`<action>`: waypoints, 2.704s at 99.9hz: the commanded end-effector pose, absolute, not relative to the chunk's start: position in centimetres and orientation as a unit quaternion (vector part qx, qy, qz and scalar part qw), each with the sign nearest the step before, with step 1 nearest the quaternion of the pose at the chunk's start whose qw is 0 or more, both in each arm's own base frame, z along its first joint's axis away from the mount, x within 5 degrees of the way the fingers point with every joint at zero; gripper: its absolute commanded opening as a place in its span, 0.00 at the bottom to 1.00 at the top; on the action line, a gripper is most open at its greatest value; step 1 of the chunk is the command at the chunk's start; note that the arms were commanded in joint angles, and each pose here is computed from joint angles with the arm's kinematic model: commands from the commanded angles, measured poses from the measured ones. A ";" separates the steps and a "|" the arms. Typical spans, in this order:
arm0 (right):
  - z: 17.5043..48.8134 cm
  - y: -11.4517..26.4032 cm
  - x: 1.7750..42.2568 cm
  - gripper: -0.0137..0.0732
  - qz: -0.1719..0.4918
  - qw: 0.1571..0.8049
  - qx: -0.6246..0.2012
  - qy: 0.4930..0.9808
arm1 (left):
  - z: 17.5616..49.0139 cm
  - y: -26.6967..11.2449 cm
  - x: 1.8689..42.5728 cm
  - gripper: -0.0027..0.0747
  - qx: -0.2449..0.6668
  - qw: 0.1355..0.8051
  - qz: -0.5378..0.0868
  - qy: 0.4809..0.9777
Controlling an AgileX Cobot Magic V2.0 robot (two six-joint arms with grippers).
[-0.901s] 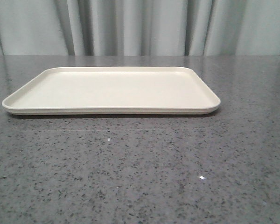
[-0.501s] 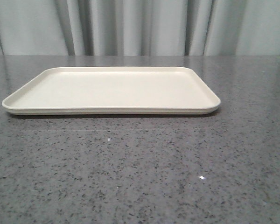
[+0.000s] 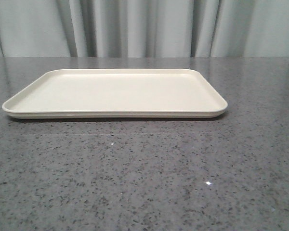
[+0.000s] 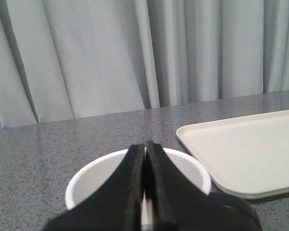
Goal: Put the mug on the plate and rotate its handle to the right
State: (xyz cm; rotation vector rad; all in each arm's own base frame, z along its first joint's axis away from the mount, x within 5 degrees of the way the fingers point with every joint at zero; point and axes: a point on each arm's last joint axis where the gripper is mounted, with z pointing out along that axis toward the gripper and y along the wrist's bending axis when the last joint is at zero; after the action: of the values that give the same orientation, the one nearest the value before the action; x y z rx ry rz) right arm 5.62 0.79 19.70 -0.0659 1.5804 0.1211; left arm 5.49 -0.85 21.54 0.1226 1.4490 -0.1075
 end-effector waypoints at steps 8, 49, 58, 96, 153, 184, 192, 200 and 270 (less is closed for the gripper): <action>20.5 0.5 5.5 0.02 0.046 0.735 -0.016 0.676 | 22.1 -0.9 5.1 0.01 0.053 0.775 -0.060 0.626; 20.5 0.5 5.5 0.02 0.046 0.735 -0.016 0.676 | 22.1 -0.9 5.1 0.01 0.054 0.776 -0.060 0.625; 20.5 0.5 5.5 0.02 0.046 0.735 -0.016 0.676 | 22.1 -0.9 5.1 0.01 0.054 0.778 -0.061 0.624; 20.5 0.5 5.5 0.02 0.046 0.735 -0.016 0.676 | 22.1 -0.9 5.1 0.01 0.054 0.778 -0.061 0.623; 20.5 0.5 5.5 0.02 0.046 0.735 -0.016 0.676 | 22.3 -1.0 5.1 0.01 0.055 0.783 -0.062 0.616; 20.5 0.5 5.5 0.02 0.046 0.735 -0.016 0.676 | 22.3 -1.0 5.1 0.01 0.055 0.784 -0.063 0.615; 20.5 0.5 5.5 0.02 0.046 0.735 -0.016 0.676 | 22.3 -1.0 5.1 0.01 0.055 0.784 -0.063 0.615; 20.6 0.5 5.5 0.02 0.045 0.737 -0.015 0.674 | 22.4 -1.0 5.0 0.01 0.055 0.788 -0.064 0.609; 37.6 0.4 5.5 0.02 0.070 0.817 0.005 0.573 | 38.5 -0.4 3.0 0.01 -0.033 0.835 -0.173 0.521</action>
State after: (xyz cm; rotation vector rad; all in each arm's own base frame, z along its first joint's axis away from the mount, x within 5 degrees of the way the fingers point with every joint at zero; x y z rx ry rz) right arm 4.91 0.52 34.15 0.0129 1.2781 0.1825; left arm 3.01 -0.41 34.85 -0.0842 1.1510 -0.3796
